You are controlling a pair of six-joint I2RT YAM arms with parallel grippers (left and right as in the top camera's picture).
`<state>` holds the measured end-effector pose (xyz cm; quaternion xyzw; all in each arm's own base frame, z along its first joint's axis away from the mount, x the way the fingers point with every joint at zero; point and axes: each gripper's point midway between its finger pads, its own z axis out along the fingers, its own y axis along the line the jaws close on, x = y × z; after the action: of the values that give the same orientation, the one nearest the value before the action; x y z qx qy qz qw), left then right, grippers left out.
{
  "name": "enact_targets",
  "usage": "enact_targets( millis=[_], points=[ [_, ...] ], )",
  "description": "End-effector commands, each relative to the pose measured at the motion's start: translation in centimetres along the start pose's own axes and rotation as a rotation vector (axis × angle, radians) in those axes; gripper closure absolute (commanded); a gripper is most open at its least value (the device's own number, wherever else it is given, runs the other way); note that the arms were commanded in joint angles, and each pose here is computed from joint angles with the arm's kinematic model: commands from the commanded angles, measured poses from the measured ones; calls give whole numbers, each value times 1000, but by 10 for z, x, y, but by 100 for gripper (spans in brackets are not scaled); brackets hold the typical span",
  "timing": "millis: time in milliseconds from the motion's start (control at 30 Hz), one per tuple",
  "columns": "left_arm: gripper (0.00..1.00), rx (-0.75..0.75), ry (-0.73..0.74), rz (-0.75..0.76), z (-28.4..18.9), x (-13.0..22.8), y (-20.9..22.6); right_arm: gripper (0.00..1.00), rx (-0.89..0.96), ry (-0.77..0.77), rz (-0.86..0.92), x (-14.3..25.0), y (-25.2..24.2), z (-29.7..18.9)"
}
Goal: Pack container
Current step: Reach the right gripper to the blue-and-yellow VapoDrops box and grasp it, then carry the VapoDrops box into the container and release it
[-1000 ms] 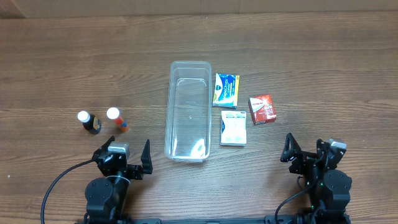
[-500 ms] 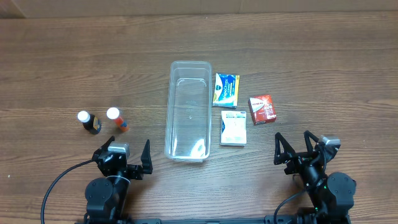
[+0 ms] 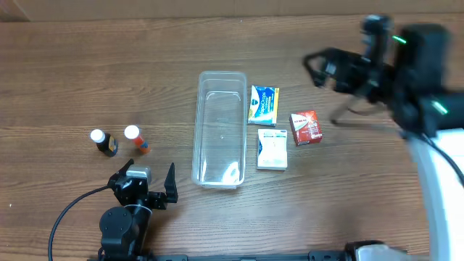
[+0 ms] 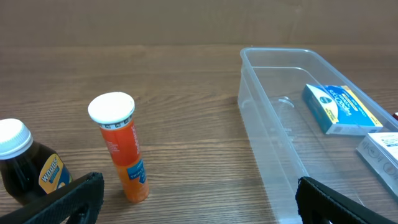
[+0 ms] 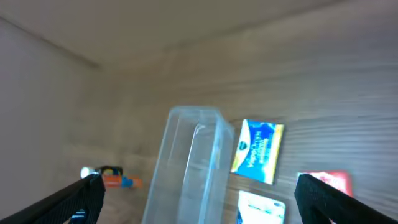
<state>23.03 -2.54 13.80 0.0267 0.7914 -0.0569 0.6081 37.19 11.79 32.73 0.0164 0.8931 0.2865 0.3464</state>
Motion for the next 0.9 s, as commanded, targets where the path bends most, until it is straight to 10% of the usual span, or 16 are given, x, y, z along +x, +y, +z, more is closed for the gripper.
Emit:
enact_targets(
  millis=[0, 233, 567, 867],
  points=[
    [0, -4, -7, 24, 0, 0, 0, 0, 264, 119, 39, 24, -31, 88],
    [0, -5, -7, 24, 0, 0, 0, 0, 469, 418, 42, 127, -105, 236],
    [0, -5, -7, 24, 0, 0, 0, 11, 535, 531, 15, 180, -127, 272],
    [0, -5, -7, 24, 0, 0, 0, 32, 519, 322, -34, 66, -46, 163]
  ],
)
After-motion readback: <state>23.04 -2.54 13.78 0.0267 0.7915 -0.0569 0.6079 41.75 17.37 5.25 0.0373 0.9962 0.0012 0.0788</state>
